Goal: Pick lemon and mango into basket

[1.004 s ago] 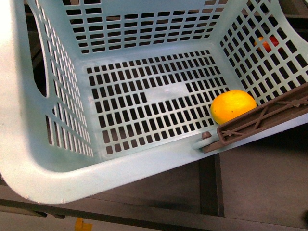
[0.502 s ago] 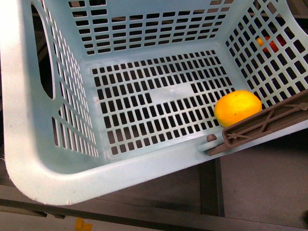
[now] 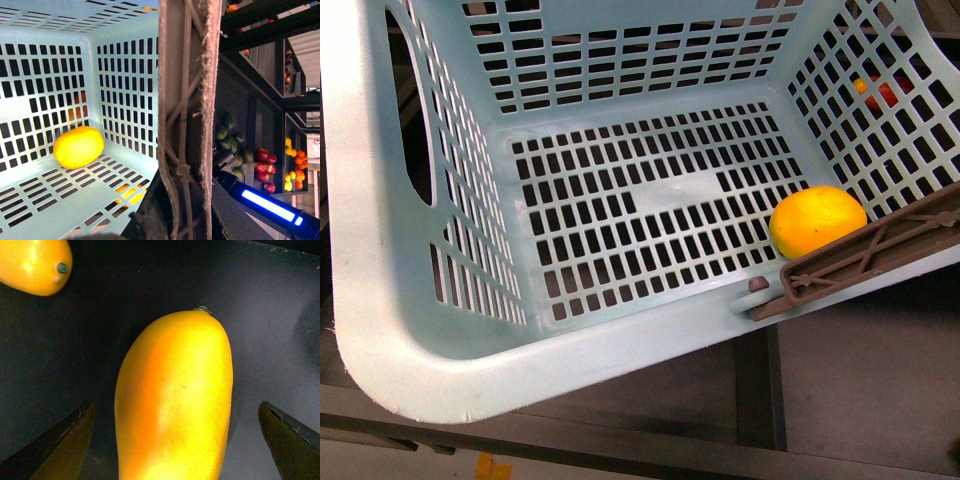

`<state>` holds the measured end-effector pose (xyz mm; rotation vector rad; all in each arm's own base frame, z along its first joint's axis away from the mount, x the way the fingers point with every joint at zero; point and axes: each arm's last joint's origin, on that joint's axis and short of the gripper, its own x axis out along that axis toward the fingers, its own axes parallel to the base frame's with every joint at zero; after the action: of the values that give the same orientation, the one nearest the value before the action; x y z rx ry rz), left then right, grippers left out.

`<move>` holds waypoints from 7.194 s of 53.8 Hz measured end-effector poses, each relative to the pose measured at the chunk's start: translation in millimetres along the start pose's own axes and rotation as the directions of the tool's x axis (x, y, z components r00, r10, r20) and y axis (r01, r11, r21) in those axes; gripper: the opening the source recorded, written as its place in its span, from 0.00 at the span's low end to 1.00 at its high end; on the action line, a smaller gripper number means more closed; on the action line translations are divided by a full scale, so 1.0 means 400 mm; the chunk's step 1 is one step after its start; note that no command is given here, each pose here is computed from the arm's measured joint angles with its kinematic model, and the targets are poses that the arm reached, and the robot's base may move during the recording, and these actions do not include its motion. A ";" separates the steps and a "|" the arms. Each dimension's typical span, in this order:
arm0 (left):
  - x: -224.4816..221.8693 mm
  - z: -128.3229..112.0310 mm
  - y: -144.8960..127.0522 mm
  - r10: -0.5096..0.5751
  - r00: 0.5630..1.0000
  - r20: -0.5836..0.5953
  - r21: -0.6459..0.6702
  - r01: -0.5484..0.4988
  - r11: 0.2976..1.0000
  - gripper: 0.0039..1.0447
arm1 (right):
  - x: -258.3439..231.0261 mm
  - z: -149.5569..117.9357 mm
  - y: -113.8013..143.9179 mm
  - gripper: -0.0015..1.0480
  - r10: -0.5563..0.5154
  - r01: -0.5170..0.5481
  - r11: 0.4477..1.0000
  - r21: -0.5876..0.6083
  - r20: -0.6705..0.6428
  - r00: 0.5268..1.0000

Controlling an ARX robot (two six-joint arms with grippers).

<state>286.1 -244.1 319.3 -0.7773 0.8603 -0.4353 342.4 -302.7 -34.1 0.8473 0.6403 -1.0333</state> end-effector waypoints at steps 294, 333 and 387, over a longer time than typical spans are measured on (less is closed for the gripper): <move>-0.002 0.088 0.121 0.122 0.682 0.722 -0.295 0.144 0.945 0.06 | -0.996 -0.410 -0.218 0.92 0.924 -0.473 0.260 -0.842 0.074 0.376; 0.310 0.300 0.471 0.400 0.728 0.556 -0.632 0.058 0.773 0.06 | -0.997 -0.410 -0.218 0.92 0.924 -0.474 0.257 -0.842 0.072 0.375; 0.006 0.122 0.156 0.165 0.696 0.699 -0.263 0.035 0.964 0.76 | -0.997 -0.410 -0.218 0.92 0.925 -0.474 0.257 -0.842 0.071 0.374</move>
<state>329.4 -183.9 290.8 -1.0542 0.1906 0.0766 96.9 0.3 169.3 0.0036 -0.0135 0.0038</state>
